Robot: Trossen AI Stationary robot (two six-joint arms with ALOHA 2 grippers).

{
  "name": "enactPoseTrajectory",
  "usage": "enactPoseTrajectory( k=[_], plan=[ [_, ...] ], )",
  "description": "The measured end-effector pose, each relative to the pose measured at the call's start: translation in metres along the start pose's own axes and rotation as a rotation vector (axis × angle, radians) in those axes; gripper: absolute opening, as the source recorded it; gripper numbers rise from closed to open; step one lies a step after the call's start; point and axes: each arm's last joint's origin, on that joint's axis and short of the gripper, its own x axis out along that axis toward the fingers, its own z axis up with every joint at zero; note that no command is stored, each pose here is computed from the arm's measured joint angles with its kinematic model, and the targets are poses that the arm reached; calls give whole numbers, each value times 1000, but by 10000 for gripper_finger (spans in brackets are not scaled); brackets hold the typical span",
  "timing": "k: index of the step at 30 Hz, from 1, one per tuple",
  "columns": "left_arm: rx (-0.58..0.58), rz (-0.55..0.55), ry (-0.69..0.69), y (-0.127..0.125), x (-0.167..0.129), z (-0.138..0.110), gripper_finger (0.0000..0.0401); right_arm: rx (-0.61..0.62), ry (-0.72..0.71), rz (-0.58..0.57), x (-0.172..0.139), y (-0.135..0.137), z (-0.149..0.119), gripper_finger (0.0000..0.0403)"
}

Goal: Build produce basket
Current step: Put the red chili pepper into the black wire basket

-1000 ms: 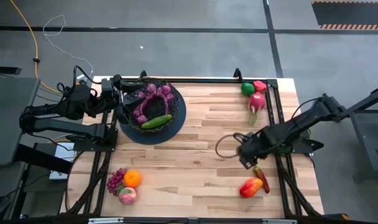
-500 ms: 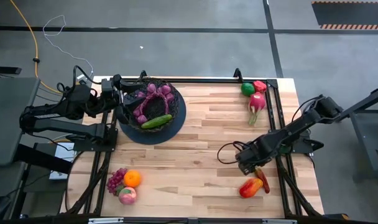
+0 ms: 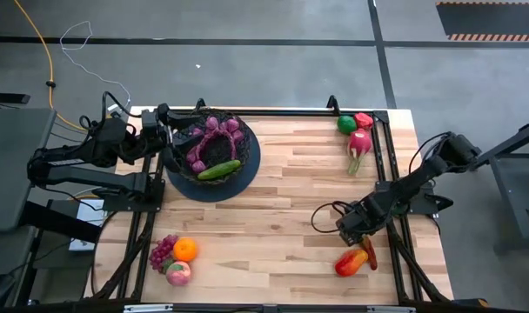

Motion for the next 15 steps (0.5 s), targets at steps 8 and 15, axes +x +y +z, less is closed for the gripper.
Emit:
enactPoseTrajectory(
  k=[8, 15],
  plan=[
    [0, 28, -3, 1, 0, 0, 275, -2, -19, -4, 6, -4, 2, 238],
    [0, 28, -3, 1, 0, 0, 275, 4, -26, -24, 6, -6, 2, 179]
  ],
)
